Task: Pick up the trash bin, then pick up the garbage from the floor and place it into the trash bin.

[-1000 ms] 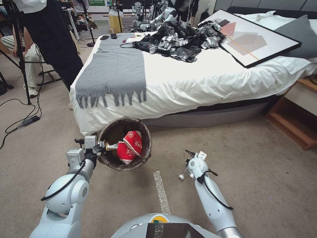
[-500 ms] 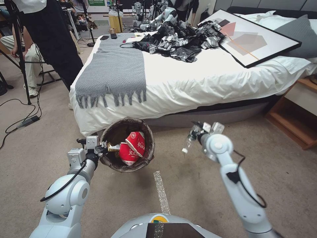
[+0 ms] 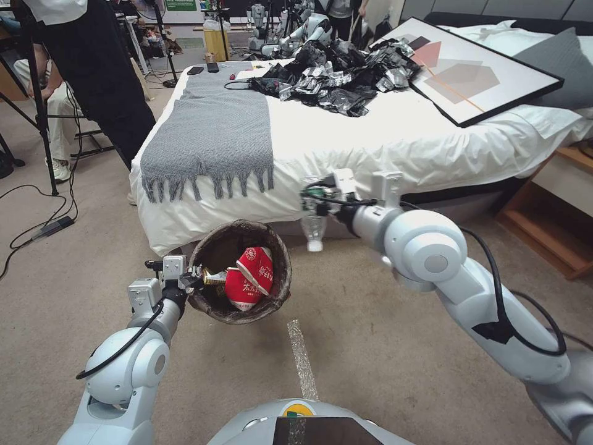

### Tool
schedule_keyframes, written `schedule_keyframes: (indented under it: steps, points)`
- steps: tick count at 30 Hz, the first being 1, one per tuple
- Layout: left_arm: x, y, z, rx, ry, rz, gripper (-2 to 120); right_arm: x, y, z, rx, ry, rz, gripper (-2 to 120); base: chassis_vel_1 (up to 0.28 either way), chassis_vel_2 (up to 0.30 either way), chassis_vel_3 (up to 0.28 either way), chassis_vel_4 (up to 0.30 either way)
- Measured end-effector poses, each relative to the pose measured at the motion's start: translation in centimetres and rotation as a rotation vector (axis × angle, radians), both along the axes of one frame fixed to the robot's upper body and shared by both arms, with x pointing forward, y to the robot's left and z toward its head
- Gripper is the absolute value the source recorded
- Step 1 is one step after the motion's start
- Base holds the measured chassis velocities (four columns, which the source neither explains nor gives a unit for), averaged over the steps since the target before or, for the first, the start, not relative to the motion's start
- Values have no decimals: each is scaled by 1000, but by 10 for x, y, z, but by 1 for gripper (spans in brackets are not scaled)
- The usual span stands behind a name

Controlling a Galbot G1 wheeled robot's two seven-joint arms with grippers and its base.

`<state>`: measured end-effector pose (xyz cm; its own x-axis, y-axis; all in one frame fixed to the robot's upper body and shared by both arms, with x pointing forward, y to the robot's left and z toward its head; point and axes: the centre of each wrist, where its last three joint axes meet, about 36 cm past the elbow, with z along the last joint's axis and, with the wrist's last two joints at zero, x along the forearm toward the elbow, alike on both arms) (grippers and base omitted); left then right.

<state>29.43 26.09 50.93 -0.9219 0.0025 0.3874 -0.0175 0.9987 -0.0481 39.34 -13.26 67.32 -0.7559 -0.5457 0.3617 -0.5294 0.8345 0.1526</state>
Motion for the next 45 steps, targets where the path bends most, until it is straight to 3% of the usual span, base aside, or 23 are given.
schedule_keyframes:
  steps: [7, 10, 17, 21, 31, 45]
  points:
    - [2, 1, -1, 0, -1, 1, 0, 3, 49, -6, -91, 16, 148, 27, 0, 0, 0, 0]
    - [2, 3, -1, -2, -1, 5, 0, 10, 84, -22, -131, 54, 207, 27, 0, 0, 0, 0]
    - [3, 4, 0, -3, -3, 9, 0, 16, 131, -66, -182, 92, 238, 27, 0, 0, 0, 0]
    - [3, 5, 1, -5, -6, 10, 0, 23, 145, -86, -200, 113, 226, 27, 0, 0, 0, 0]
    - [2, 6, 1, -7, -7, 10, 0, 43, 159, -111, -229, 129, 182, 27, 0, 0, 0, 0]
    - [3, 7, 1, -5, -9, 18, 0, 48, 146, -90, -124, 73, 124, 78, 0, 0, 0, 0]
